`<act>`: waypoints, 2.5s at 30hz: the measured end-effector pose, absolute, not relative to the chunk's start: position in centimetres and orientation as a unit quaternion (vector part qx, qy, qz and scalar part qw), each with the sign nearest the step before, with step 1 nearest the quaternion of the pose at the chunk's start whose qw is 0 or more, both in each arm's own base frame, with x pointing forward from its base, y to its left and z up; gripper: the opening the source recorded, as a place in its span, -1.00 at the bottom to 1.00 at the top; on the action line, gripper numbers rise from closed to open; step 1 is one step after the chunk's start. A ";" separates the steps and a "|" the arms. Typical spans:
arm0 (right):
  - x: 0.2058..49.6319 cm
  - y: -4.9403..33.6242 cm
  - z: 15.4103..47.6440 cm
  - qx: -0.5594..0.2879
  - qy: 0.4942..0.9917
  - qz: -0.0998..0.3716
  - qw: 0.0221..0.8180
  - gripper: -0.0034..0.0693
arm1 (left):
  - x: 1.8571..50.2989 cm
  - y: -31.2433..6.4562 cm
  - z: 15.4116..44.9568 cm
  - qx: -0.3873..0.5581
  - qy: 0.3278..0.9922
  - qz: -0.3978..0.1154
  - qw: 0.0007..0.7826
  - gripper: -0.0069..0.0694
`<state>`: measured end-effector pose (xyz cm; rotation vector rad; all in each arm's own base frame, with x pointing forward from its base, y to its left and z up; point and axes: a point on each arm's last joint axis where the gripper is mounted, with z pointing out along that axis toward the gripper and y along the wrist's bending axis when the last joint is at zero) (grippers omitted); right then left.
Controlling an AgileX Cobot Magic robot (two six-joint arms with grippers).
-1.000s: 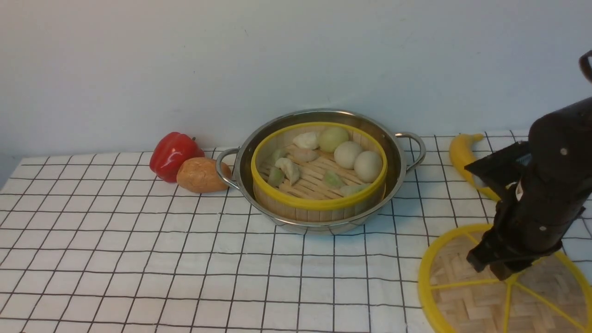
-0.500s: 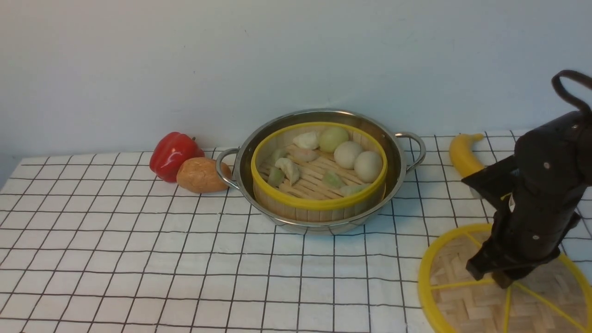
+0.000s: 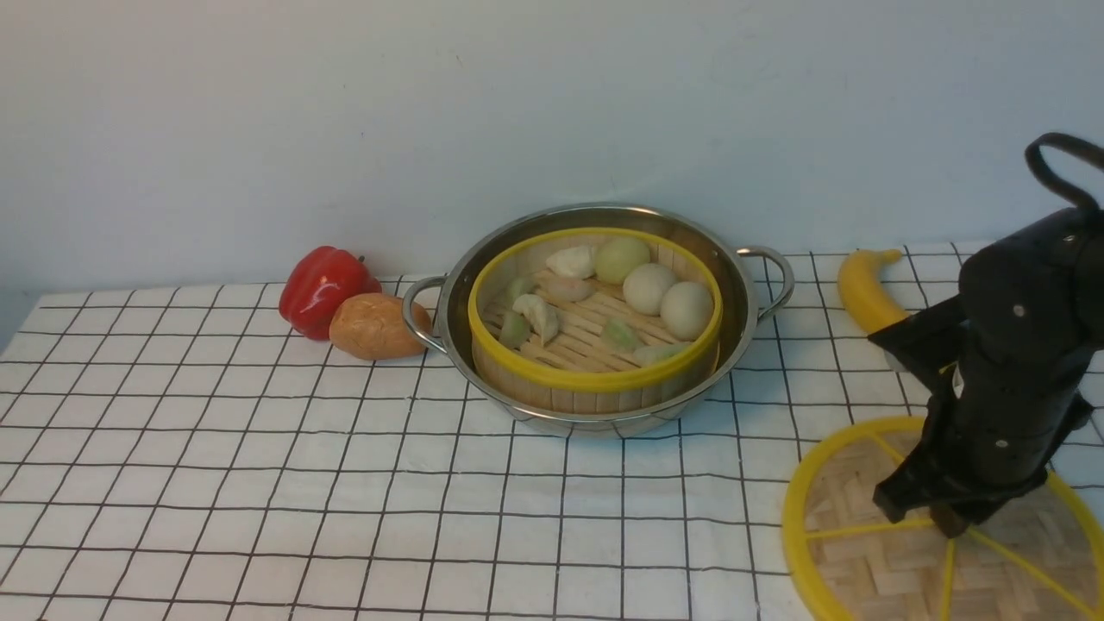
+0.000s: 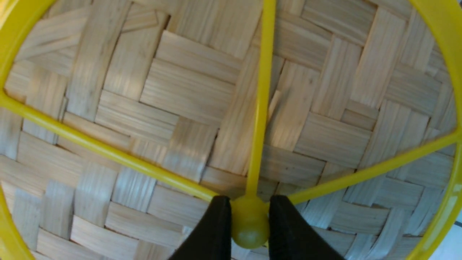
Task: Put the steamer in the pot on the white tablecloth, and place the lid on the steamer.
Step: 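Move the gripper down to the bamboo steamer lid and grasp its center knob, then place the bamboo steamer lid onto the steamer basket in the pot with the right gripper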
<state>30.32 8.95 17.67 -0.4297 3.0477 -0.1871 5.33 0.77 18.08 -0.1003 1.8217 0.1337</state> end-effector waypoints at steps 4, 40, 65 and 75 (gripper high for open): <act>30.1 8.9 17.9 -0.140 0.988 -0.063 0.025 -0.50 | 5.3 0.8 18.1 -0.043 0.789 0.058 0.610 -0.18; 42.2 20.3 31.0 -0.473 0.836 0.055 0.272 -0.50 | 5.3 0.8 18.1 -0.043 0.789 0.058 0.610 -0.18; 44.9 22.9 27.6 -0.563 0.778 0.019 0.279 -0.50 | 5.3 0.8 18.1 -0.043 0.789 0.058 0.610 -0.18; 45.1 23.1 27.2 -0.575 0.767 0.016 0.283 -0.50 | 5.3 0.8 18.1 -0.043 0.789 0.058 0.610 -0.18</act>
